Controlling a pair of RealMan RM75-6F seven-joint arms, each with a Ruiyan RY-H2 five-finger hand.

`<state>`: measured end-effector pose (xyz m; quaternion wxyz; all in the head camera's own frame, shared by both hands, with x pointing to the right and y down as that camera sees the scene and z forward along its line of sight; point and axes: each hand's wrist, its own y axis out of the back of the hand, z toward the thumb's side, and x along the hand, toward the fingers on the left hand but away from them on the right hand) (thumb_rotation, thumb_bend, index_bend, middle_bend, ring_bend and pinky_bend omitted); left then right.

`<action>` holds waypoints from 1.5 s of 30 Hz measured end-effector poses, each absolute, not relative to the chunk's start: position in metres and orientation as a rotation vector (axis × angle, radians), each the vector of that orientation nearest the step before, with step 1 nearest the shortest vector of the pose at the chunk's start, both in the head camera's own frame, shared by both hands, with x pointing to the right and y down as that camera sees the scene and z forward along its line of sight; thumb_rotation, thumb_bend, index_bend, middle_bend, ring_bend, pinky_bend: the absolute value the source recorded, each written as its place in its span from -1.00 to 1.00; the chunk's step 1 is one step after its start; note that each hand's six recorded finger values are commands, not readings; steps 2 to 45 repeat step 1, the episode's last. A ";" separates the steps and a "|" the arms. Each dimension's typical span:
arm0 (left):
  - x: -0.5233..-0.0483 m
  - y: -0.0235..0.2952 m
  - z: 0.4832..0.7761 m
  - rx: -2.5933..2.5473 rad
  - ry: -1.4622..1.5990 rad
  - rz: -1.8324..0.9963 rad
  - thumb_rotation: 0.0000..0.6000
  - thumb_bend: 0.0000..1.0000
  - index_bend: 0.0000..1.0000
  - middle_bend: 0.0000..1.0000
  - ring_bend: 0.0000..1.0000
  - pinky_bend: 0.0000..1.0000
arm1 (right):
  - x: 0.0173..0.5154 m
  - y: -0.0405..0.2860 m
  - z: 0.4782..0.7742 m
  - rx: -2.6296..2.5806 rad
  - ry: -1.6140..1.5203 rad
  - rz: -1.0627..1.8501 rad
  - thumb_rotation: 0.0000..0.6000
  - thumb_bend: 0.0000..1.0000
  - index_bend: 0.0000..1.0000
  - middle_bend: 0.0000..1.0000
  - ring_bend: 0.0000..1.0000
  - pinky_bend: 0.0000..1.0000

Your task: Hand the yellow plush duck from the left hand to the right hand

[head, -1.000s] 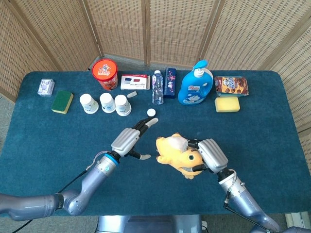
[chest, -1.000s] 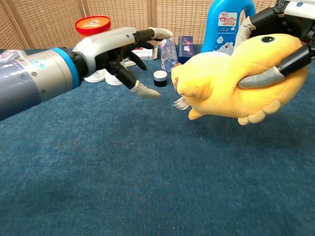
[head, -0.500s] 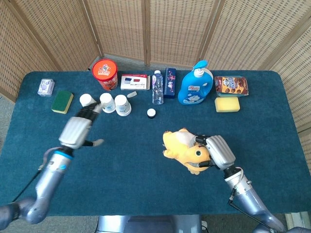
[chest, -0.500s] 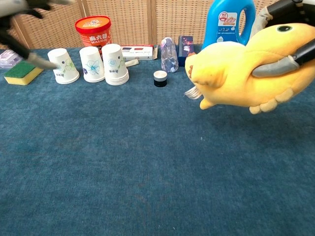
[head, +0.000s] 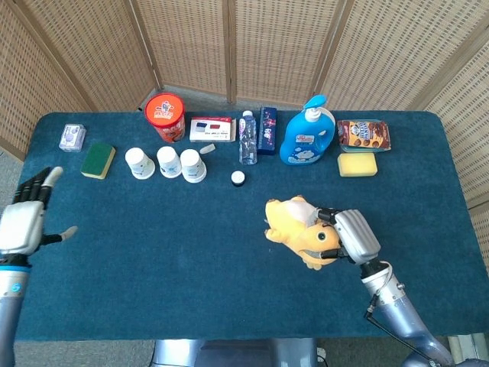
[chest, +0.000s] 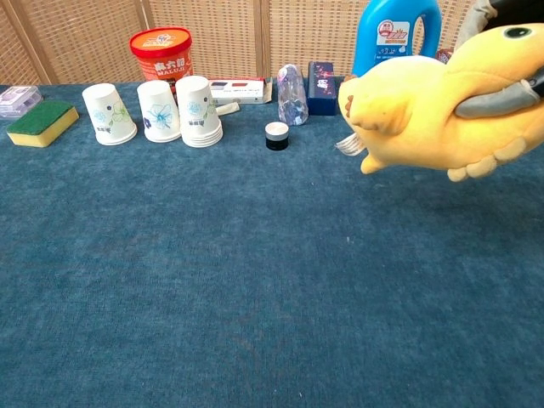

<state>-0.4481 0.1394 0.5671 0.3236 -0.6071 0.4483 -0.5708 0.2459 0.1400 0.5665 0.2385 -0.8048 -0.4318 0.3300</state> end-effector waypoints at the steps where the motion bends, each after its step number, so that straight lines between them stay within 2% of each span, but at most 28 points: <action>1: -0.453 0.141 0.566 -1.585 1.182 -1.505 1.00 -1.00 -1.00 -1.00 -1.00 -0.89 | 0.246 0.140 0.566 -2.203 -1.186 0.904 1.00 -0.16 0.36 0.46 0.31 0.65; 45: -0.453 0.141 0.566 -1.585 1.182 -1.505 1.00 -1.00 -1.00 -1.00 -1.00 -0.89 | 0.246 0.140 0.566 -2.203 -1.186 0.904 1.00 -0.16 0.36 0.46 0.31 0.65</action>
